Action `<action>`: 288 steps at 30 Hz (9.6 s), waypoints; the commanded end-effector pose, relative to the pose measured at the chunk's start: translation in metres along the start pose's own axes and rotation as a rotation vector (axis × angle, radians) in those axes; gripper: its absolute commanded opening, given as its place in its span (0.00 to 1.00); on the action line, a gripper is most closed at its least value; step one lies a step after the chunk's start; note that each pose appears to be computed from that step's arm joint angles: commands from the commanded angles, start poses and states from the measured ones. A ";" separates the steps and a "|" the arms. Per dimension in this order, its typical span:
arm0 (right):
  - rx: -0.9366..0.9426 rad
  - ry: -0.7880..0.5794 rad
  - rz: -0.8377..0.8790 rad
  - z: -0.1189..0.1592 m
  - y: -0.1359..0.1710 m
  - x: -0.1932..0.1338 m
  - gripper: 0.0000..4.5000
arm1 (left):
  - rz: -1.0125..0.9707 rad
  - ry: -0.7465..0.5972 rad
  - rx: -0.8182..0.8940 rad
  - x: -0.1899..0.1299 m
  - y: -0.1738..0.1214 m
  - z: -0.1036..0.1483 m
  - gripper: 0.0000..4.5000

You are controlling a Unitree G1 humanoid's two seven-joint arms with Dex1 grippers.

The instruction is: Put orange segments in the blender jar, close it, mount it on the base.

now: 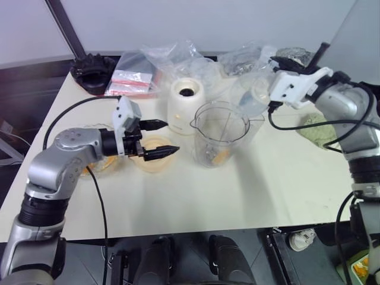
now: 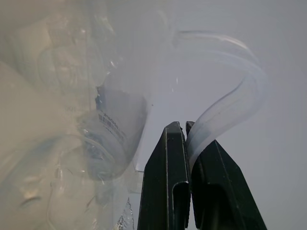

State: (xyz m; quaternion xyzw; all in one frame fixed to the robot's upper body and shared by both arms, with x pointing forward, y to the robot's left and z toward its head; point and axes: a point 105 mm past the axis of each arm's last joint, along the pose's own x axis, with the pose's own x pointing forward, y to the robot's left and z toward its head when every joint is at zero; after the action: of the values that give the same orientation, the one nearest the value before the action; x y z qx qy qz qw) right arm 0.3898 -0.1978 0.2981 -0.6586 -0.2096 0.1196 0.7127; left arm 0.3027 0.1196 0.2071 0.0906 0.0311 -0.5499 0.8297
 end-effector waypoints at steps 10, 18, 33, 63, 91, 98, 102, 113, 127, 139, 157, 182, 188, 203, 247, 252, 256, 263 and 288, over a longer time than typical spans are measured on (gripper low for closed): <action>0.761 0.164 -0.360 -0.041 -0.034 -0.028 0.01 | -0.064 -0.085 0.027 0.001 -0.011 0.026 1.00; 1.222 0.382 -0.751 -0.097 -0.014 -0.095 0.01 | -0.159 -0.135 -0.016 0.014 -0.026 0.032 1.00; 1.324 0.853 -0.815 -0.142 0.147 -0.185 0.01 | -0.232 -0.108 -0.049 0.028 -0.038 0.019 1.00; 1.287 1.058 -0.745 -0.148 0.214 -0.187 0.99 | -0.186 0.009 -0.022 0.027 -0.032 -0.015 1.00; 1.253 0.814 -0.614 -0.065 0.165 -0.205 0.99 | -0.146 0.056 -0.009 0.023 -0.023 -0.026 1.00; 1.288 0.639 -0.407 -0.022 0.125 -0.232 0.99 | -0.071 0.154 0.070 0.000 0.006 -0.031 1.00; 1.438 0.487 -0.121 0.012 0.119 -0.234 0.99 | -0.002 0.324 0.191 -0.004 0.043 -0.044 1.00; 1.559 0.261 0.190 0.052 0.095 -0.206 0.99 | -0.076 0.616 0.479 0.028 0.098 -0.068 1.00; 1.526 0.112 0.226 0.079 0.073 -0.174 0.99 | -0.122 0.776 0.427 0.044 0.097 -0.106 1.00; 1.518 0.147 0.213 0.073 0.081 -0.174 1.00 | -0.140 0.807 0.372 0.047 0.087 -0.131 0.06; 1.473 0.183 0.196 0.056 0.101 -0.158 1.00 | -0.181 0.374 0.605 0.033 0.096 0.077 0.06; 1.333 0.225 -0.130 0.024 0.090 -0.111 1.00 | -0.331 0.504 0.455 0.168 0.009 0.131 0.06; 1.351 0.244 -0.154 0.028 0.097 -0.113 1.00 | -0.356 0.589 0.501 0.173 0.010 0.103 0.06; 1.367 0.280 -0.186 0.028 0.105 -0.118 1.00 | -0.442 0.627 0.493 0.182 -0.002 0.080 0.06; 1.388 0.198 -0.159 0.036 0.146 -0.039 0.21 | -0.646 0.579 0.386 0.158 -0.002 0.039 0.06; 1.389 0.201 -0.150 0.041 0.150 -0.037 0.21 | -0.643 0.616 0.376 0.153 0.003 0.023 0.06; 1.395 0.201 -0.148 0.041 0.151 -0.036 0.21 | -0.582 0.663 0.359 0.156 0.007 0.015 0.06; 1.398 0.209 -0.155 0.038 0.151 -0.035 0.21 | -0.551 0.640 0.301 0.164 0.003 0.005 0.06; 1.385 0.243 -0.128 0.033 0.162 -0.034 0.21 | -0.254 0.780 0.084 0.173 0.003 -0.071 0.06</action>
State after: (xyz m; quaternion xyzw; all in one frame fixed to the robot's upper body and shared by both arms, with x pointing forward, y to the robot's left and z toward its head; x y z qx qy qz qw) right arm 0.3596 -0.1869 0.0967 -0.0368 0.0302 0.0740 0.9961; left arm 0.3799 -0.0469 0.1971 0.3127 0.1982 -0.6244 0.6877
